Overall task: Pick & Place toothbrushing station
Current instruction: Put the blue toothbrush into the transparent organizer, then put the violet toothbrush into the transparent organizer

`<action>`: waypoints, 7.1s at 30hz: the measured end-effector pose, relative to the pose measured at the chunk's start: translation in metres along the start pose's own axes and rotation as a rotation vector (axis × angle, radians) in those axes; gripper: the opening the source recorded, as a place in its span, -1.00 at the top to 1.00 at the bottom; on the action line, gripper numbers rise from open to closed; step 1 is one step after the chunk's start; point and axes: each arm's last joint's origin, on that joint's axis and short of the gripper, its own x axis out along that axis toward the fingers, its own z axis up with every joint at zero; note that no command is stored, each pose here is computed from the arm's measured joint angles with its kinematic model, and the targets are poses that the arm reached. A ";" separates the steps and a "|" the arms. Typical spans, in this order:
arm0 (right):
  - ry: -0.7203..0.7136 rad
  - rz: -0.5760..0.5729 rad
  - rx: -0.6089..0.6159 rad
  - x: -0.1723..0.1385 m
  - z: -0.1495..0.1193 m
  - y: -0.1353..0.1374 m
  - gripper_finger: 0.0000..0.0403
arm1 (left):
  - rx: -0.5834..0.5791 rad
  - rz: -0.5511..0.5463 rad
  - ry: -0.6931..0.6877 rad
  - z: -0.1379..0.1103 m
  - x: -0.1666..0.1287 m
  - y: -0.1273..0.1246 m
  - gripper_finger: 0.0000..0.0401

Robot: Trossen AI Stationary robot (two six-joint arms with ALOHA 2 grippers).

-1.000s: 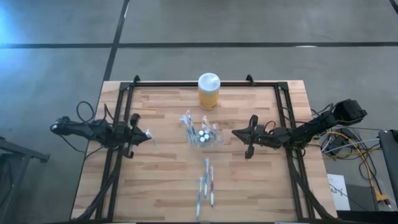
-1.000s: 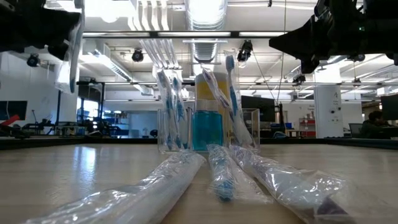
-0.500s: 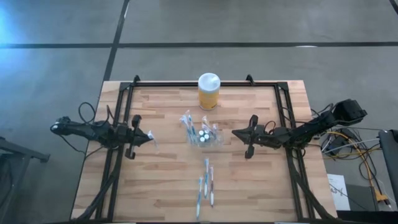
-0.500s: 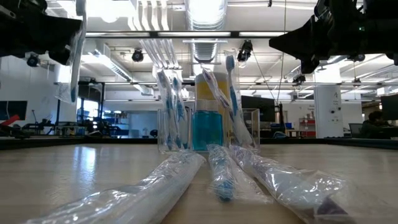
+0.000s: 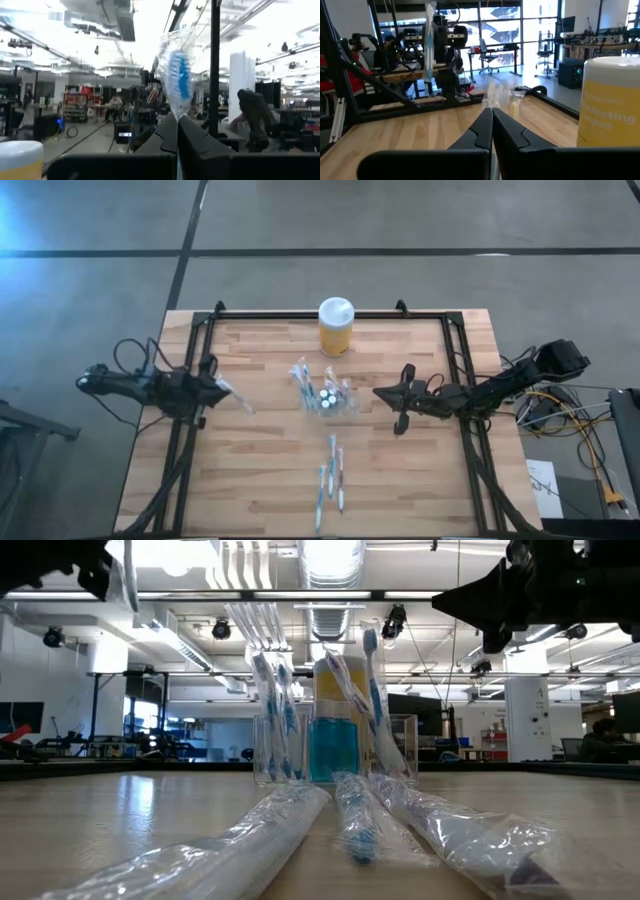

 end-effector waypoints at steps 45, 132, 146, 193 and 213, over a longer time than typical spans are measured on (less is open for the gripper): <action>-0.041 0.001 -0.028 0.007 0.012 0.005 0.96 | 0.055 0.602 0.088 -0.096 0.138 0.004 1.00; 0.719 0.032 0.489 0.061 -0.016 0.122 0.96 | -0.135 -0.088 0.464 -0.016 0.046 -0.023 0.95; 0.968 -0.112 0.501 0.084 -0.059 0.146 0.55 | 0.028 -0.260 0.350 -0.001 0.020 -0.020 0.96; 1.090 -0.282 0.420 0.121 -0.098 0.146 0.14 | -0.073 -0.173 0.471 -0.027 -0.020 -0.009 0.95; 1.213 -0.257 0.216 0.106 -0.076 0.135 0.93 | -0.079 -0.166 0.488 -0.028 -0.021 -0.009 0.97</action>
